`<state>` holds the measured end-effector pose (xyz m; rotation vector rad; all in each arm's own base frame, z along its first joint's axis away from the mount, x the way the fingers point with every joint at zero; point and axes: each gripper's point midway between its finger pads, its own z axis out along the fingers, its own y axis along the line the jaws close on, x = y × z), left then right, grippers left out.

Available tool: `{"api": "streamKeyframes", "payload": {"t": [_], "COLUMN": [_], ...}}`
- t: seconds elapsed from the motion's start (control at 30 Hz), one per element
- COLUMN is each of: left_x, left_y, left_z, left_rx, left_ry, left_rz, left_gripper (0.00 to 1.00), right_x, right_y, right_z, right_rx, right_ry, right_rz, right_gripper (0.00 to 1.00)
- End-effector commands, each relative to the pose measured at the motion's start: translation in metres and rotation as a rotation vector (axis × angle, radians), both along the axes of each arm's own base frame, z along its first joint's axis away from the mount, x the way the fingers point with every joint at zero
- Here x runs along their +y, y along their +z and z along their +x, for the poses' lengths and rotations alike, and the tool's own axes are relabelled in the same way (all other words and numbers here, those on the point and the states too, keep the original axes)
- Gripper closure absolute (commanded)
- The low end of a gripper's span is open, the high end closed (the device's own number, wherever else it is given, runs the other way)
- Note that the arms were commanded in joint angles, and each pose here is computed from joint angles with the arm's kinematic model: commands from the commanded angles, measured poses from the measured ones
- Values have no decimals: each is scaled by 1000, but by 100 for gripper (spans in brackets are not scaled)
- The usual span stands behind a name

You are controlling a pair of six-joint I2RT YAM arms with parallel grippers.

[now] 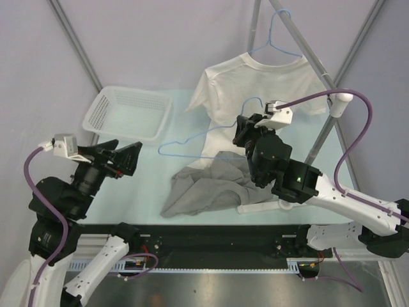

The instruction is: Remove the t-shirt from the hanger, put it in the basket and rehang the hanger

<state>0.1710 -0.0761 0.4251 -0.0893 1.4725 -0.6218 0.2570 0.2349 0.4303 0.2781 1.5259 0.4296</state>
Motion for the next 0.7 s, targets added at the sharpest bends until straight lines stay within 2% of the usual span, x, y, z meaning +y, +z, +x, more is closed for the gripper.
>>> {"api": "streamKeyframes", "payload": {"t": [0.0, 0.03, 0.07, 0.1, 0.13, 0.2, 0.3, 0.47, 0.67], "left_x": [-52, -61, -85, -100, -111, -127, -126, -128, -131], "left_y": [20, 27, 24, 15, 18, -4, -15, -28, -58], "left_z": [0, -4, -17, -11, -18, -21, -17, -35, -44], "left_rx": [-54, -74, -88, -52, -56, 26, 47, 6, 55], "left_ry": [-280, -340, -509, -594, -689, -843, -841, -902, -949], "left_rz": [98, 115, 162, 196, 222, 285, 327, 344, 380], "left_gripper": [0, 0, 0, 0, 2, 5, 4, 1, 2], "right_x": [3, 3, 5, 5, 6, 7, 6, 2, -2], "right_y": [3, 1, 0, -1, -2, -4, -4, -6, -3], "right_z": [1, 0, 0, 0, -1, -1, -2, 0, -4], "right_rx": [6, 14, 17, 20, 22, 26, 32, 51, 68], "right_ry": [32, 42, 47, 54, 64, 78, 100, 147, 202], "right_rz": [-108, -129, -139, -148, -160, -169, -183, -171, -155], "right_gripper": [100, 100, 100, 100, 100, 100, 100, 100, 100]}}
